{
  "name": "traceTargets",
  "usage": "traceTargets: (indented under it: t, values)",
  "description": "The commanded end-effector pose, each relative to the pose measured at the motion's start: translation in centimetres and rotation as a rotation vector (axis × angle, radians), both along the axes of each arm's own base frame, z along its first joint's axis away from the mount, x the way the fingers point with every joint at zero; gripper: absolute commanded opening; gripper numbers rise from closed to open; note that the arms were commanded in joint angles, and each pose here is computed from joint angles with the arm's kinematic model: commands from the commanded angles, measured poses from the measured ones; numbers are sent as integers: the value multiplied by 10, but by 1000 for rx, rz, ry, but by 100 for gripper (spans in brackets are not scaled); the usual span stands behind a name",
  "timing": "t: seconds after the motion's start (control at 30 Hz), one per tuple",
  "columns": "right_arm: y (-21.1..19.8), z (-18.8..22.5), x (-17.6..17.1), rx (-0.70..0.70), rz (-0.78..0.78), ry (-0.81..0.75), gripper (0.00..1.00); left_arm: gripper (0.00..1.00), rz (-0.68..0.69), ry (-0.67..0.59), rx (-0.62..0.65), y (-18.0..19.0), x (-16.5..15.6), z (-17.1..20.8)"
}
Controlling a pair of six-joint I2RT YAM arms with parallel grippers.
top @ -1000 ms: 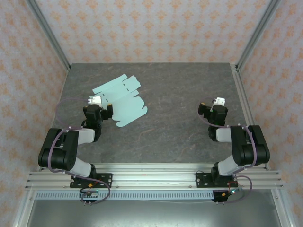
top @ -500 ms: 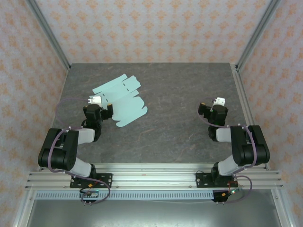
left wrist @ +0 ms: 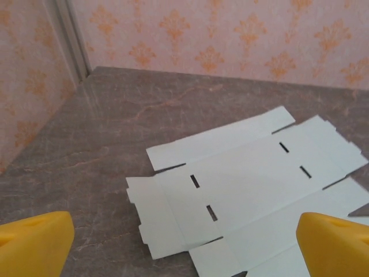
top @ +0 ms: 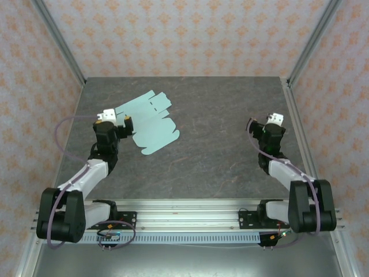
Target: Fold the paper box
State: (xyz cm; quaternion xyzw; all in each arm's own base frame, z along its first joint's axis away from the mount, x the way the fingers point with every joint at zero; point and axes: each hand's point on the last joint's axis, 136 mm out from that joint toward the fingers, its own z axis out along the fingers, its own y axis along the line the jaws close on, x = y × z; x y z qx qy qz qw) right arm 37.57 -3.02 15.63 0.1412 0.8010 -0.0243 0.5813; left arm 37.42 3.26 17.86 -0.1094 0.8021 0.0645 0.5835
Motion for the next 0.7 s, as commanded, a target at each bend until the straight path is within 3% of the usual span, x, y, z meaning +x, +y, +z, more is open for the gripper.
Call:
traceTargets:
  t: [0.0,0.2,0.37,0.57,0.67]
  values:
    - [-2,4,-9,53,-41,62,99,100,79,40,-50,8,-5,9]
    - [6,4,-11,110,-41,156,99,100,118,33,-136,8,15,39]
    - [19,-4,-11,101,-30,275,99,100,239,110,-184,31,40,43]
    - [37,1,-12,105,15,333,99,100,357,268,-261,62,69,19]
    - [42,5,-13,120,28,354,99,100,375,348,-369,72,79,-9]
